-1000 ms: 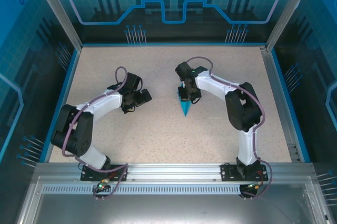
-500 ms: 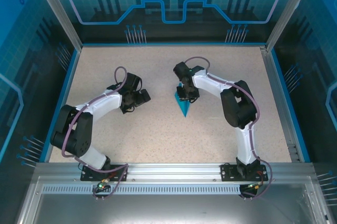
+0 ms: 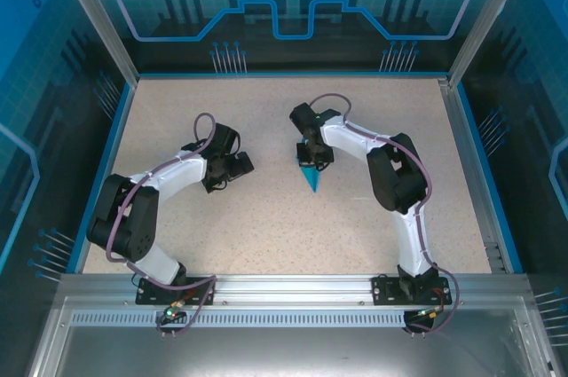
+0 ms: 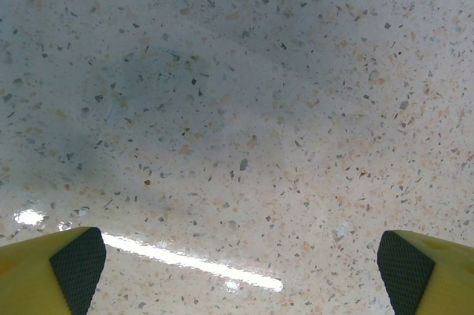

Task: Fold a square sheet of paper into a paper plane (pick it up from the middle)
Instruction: Move the paper plane to the center of the table, then reset both arms

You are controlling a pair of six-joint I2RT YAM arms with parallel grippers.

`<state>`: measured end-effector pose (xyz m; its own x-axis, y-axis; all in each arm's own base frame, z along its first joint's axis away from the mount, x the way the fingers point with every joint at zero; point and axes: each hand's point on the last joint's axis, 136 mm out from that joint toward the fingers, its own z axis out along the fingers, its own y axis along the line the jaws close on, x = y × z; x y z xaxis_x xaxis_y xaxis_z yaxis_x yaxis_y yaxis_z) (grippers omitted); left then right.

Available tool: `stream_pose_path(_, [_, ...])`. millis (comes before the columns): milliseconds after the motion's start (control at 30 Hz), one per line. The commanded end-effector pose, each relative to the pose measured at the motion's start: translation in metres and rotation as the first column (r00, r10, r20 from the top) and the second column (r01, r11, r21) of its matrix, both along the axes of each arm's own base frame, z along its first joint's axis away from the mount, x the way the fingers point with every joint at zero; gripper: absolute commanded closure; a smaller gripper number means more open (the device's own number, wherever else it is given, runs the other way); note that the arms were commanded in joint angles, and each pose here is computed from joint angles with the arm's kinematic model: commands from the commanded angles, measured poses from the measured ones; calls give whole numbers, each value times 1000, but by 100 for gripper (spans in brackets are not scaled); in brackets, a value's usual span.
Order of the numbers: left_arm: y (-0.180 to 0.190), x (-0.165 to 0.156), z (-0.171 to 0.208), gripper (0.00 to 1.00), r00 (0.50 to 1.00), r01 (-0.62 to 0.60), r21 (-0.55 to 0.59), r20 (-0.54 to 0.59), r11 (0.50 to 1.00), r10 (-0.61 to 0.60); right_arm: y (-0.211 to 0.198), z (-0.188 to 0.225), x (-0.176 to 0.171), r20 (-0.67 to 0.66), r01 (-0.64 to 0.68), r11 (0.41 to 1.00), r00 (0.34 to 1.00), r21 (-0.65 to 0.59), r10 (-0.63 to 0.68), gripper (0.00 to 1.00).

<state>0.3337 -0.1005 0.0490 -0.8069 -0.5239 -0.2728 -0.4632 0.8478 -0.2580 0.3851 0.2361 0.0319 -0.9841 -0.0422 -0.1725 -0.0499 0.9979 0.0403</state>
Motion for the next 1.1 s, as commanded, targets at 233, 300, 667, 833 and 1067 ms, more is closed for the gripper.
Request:
stream_pose_path(233, [7, -5, 0, 2, 1000, 11, 29, -25, 1000, -11, -8, -12, 42, 48, -11, 993, 999, -114, 17, 90])
stream_pose_path(300, [6, -5, 0, 1, 1000, 13, 27, -27, 1000, -13, -8, -9, 49, 63, -10, 993, 998, -121, 18, 87])
stream_pose_path(667, [6, -6, -2, 1, 999, 15, 29, -37, 999, -14, -8, -44, 42, -13, 0, 991, 1000, -131, -1, 73])
stream_pose_path(833, [5, -5, -2, 1, 999, 16, 25, -35, 1000, -16, -7, -56, 34, -47, 9, 993, 999, -114, -14, 73])
stream_pose_path(1067, [4, -1, 8, 1, 1000, 21, 19, -12, 1000, -21, 2, 28, 56, 111, 11, 999, 994, -49, -6, 63])
